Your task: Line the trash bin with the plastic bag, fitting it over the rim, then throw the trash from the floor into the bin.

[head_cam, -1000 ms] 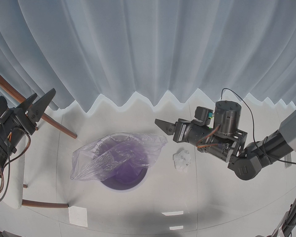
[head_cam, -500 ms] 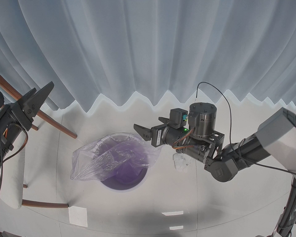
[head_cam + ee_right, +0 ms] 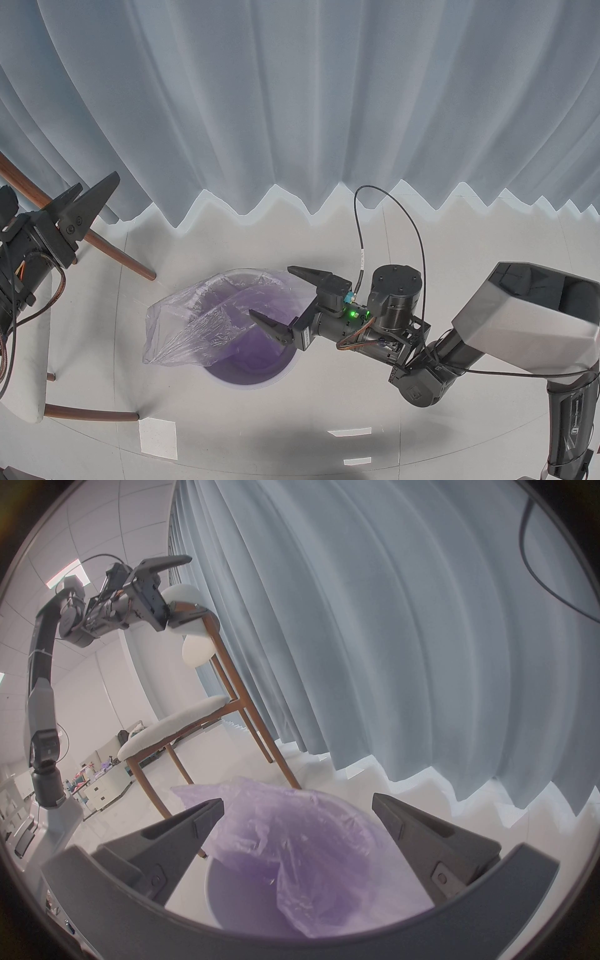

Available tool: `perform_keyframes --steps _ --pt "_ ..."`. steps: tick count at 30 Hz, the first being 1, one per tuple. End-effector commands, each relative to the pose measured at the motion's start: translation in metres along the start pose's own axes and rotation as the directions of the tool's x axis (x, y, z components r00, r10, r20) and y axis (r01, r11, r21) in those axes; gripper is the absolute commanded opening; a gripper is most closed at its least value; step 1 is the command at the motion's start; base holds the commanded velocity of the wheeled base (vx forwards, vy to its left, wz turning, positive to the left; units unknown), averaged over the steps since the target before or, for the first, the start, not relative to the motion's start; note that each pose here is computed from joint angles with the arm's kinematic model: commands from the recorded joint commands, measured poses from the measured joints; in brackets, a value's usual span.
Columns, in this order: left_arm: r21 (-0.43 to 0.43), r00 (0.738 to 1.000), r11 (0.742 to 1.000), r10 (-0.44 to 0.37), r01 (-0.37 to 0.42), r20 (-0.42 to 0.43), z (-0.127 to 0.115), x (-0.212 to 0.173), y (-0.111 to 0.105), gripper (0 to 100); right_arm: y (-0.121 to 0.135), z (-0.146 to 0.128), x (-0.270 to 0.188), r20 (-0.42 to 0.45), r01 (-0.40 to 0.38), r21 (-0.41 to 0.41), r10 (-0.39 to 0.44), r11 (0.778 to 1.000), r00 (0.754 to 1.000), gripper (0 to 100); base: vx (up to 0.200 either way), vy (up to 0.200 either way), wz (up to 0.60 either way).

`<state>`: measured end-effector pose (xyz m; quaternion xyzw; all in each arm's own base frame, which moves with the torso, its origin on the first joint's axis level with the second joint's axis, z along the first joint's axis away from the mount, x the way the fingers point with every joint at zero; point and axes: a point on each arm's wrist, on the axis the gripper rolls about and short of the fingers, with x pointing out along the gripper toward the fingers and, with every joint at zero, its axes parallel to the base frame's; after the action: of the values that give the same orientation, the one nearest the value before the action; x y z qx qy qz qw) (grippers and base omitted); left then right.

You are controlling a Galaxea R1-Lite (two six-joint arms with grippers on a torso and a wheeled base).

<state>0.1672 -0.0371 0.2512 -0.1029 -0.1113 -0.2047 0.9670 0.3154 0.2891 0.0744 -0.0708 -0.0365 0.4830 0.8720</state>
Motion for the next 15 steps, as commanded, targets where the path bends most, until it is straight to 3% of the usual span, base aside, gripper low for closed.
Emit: perform_keyframes --steps 1,15 --pt "-0.003 1.000 1.000 0.004 -0.004 -0.021 -0.005 0.003 0.002 100 0.005 -0.023 0.003 -0.048 -0.013 0.015 0.014 1.000 0.999 100 0.000 0.000 0.00" --pt "-0.002 0.999 1.000 0.002 -0.002 -0.038 -0.010 0.002 0.001 100 0.009 -0.034 0.023 -0.023 -0.042 0.009 0.042 0.999 0.999 100 0.000 0.000 0.00"
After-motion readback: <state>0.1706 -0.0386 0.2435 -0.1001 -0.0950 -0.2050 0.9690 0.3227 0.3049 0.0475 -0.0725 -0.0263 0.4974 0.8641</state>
